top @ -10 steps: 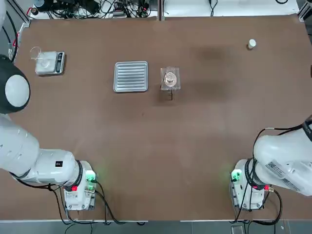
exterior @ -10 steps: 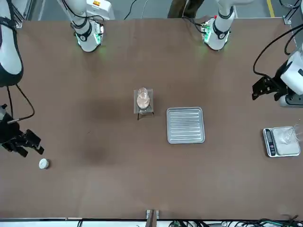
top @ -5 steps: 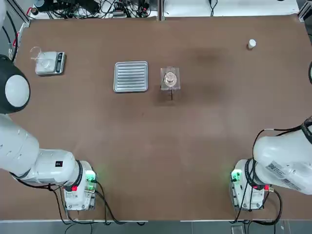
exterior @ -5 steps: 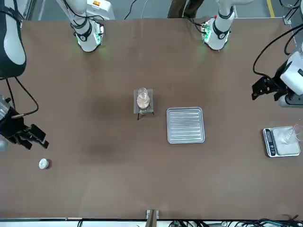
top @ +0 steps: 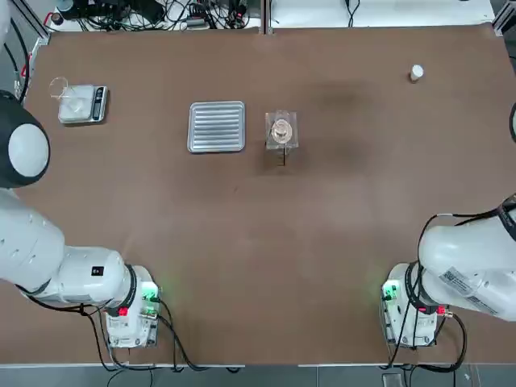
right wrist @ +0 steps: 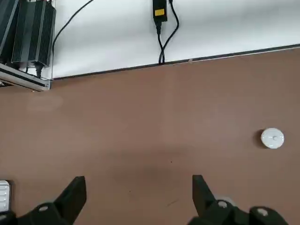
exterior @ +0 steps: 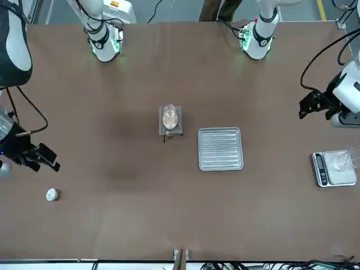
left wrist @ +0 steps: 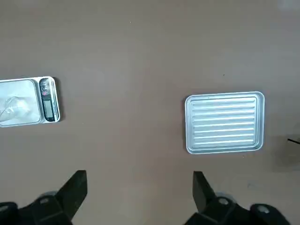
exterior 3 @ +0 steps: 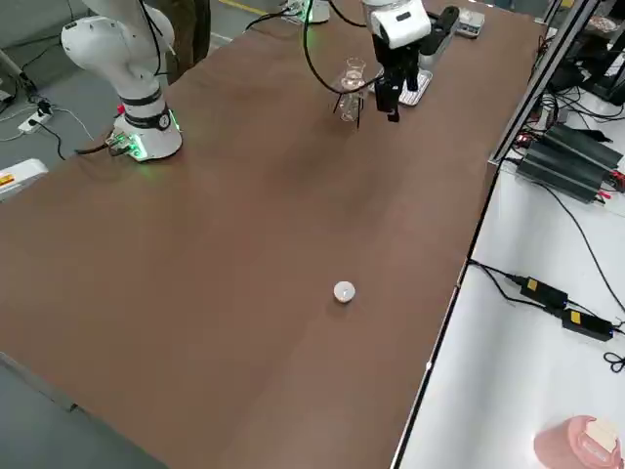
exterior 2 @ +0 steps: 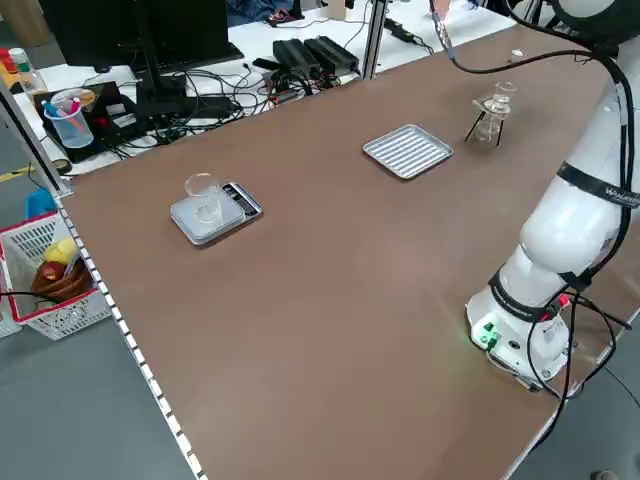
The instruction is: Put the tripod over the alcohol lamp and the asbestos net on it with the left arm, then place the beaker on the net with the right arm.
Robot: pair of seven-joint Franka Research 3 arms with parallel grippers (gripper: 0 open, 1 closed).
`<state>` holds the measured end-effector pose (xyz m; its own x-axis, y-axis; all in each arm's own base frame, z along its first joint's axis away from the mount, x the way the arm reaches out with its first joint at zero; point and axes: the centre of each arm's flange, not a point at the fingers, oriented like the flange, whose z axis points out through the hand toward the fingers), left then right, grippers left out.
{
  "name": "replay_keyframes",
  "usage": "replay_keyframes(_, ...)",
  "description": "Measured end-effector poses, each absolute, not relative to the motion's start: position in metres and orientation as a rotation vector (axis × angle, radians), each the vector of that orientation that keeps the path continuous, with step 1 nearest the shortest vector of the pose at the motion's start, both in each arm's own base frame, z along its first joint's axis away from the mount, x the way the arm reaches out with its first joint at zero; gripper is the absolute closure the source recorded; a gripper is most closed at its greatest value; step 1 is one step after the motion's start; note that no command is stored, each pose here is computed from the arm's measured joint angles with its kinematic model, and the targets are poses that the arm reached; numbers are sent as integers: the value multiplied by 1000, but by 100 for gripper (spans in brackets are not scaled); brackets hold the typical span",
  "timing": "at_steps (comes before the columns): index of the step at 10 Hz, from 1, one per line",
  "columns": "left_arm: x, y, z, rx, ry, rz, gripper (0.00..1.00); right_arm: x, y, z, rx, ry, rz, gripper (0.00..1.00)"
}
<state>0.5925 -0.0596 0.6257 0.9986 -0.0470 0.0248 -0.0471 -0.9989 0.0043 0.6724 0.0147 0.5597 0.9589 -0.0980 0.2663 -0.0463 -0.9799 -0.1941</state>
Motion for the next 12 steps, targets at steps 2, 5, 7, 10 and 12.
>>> replay_keyframes(2,593,-58,626,3136,-68,39,0,672,26,564,-2971,134,-402,0)
replay_keyframes(5,593,-58,626,3135,-70,39,0,655,11,581,-3077,228,-326,0)
replay_keyframes(7,592,-60,626,3135,-76,41,0,631,-7,606,-3115,279,-262,0)
replay_keyframes(10,592,-62,629,3134,-81,49,0,594,32,632,-3144,215,-181,0)
replay_keyframes(12,592,-68,630,3132,-96,52,0,584,57,633,-3148,183,-171,0)
